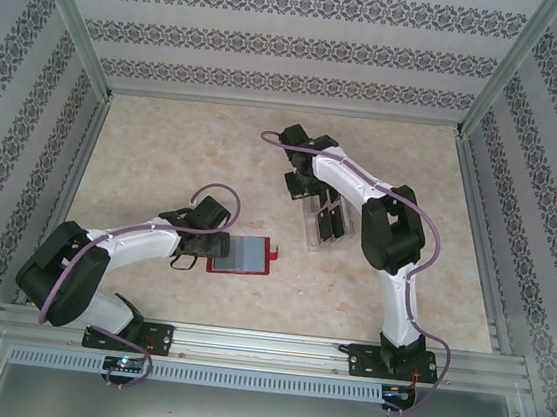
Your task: Put the credit cards into the card holder
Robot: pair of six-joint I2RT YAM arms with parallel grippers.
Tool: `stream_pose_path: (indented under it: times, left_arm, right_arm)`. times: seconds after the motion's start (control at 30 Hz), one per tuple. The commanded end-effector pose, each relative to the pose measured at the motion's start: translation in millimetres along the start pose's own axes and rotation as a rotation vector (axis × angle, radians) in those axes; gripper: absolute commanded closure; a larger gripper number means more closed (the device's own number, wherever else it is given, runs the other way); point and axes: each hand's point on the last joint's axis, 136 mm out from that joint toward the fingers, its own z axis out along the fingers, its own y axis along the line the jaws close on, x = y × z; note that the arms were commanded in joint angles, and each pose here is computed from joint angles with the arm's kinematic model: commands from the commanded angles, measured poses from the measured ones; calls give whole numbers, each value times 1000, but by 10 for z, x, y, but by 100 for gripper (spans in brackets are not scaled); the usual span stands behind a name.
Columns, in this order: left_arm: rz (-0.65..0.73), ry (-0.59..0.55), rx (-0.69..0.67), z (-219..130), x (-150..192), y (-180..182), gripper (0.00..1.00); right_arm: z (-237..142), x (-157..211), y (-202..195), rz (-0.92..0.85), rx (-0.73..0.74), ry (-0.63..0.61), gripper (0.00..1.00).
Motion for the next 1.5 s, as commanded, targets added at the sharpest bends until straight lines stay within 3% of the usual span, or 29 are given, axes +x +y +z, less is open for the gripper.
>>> stream_pose_path:
  times: [0.0,0.07,0.27,0.6,0.8,1.0,1.2,1.47]
  left_arm:
    - [23,-10,-18,-32,0,10,27]
    - [24,-9,-20,-35,-3,11,27]
    - [25,-10,-21,-44,-8,12,27]
    - [36,-16,-29,-82,-58,1,27]
    - [44,-35,-45,-194,-124,25,26]
    - [62,-57,-48,-337,-172,46,25]
    - [85,-30,-20,-352,-120,3,24]
    - [108,0,2,-238,61,-96,24]
  right_arm:
    - [76,44,-30,-8,2,39,96]
    - [71,40,-24,-9,-2,39,100]
    - [-106,-12,-32,-8,-17,0,100]
    - [-955,-218,6,49,-145,-206,100]
    - [-1442,-178,214,111,-340,-306,100]
    - [-1789,112,628,206,-669,-378,100]
    - [-1544,543,1028,324,-878,-331,100]
    - [-1074,994,1443,391,-950,-259,100]
